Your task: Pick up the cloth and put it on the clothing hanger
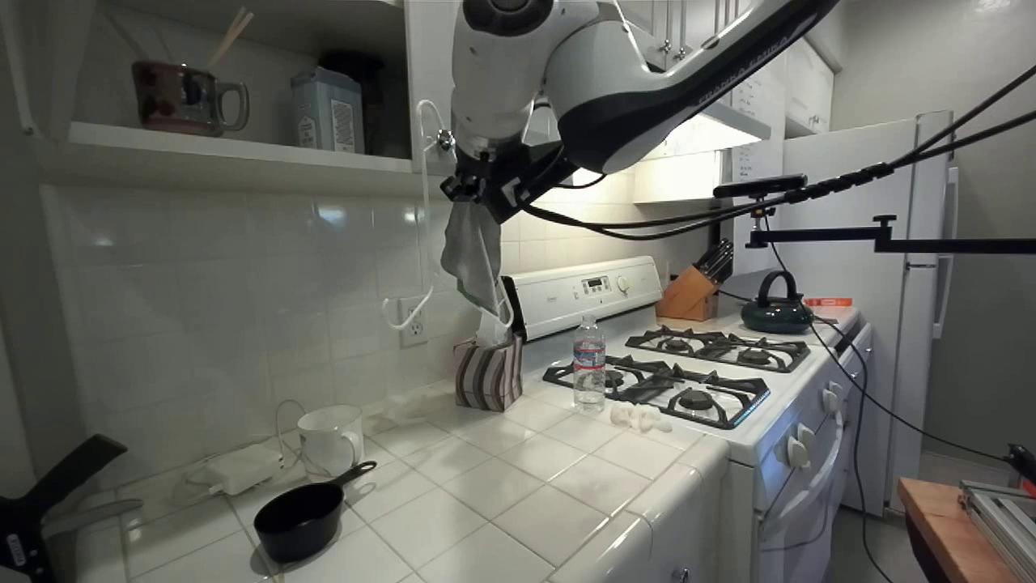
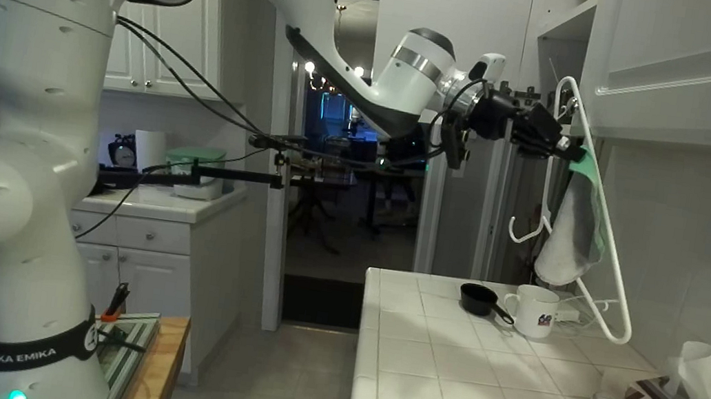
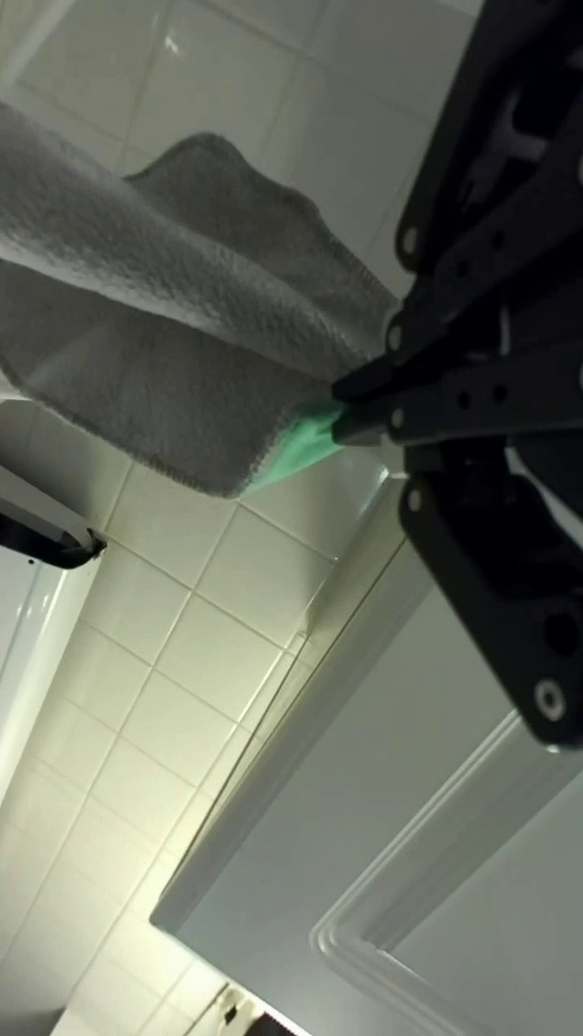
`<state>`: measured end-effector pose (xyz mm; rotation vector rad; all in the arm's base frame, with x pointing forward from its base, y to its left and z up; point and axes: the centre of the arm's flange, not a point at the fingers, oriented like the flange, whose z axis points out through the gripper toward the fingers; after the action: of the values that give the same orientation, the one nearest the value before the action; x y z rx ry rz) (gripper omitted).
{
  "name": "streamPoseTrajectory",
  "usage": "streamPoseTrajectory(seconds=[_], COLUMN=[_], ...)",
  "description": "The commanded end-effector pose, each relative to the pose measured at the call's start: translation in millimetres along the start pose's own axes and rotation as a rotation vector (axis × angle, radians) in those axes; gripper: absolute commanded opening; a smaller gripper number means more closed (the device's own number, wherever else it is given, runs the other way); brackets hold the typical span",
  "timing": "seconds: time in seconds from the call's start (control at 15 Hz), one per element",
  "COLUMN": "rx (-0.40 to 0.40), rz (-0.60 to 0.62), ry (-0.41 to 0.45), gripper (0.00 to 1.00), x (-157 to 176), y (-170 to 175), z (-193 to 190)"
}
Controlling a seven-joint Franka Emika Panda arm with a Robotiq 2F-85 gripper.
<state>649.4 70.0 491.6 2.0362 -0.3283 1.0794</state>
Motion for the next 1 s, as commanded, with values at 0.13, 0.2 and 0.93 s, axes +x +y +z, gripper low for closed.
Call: streamPoseTrajectory(seconds=[0.13, 0.2, 0.93], rx=[-0.013, -0.002, 0.082], rz=[-0.087, -0.095, -0.216], ry=[0.097, 0.102, 0.139], gripper=[0.01, 0.01, 0.01], x=[-1.3, -2.8, 3.4], y=[-24.4, -26.1, -48.3], z=[-14.7, -17.9, -8.1])
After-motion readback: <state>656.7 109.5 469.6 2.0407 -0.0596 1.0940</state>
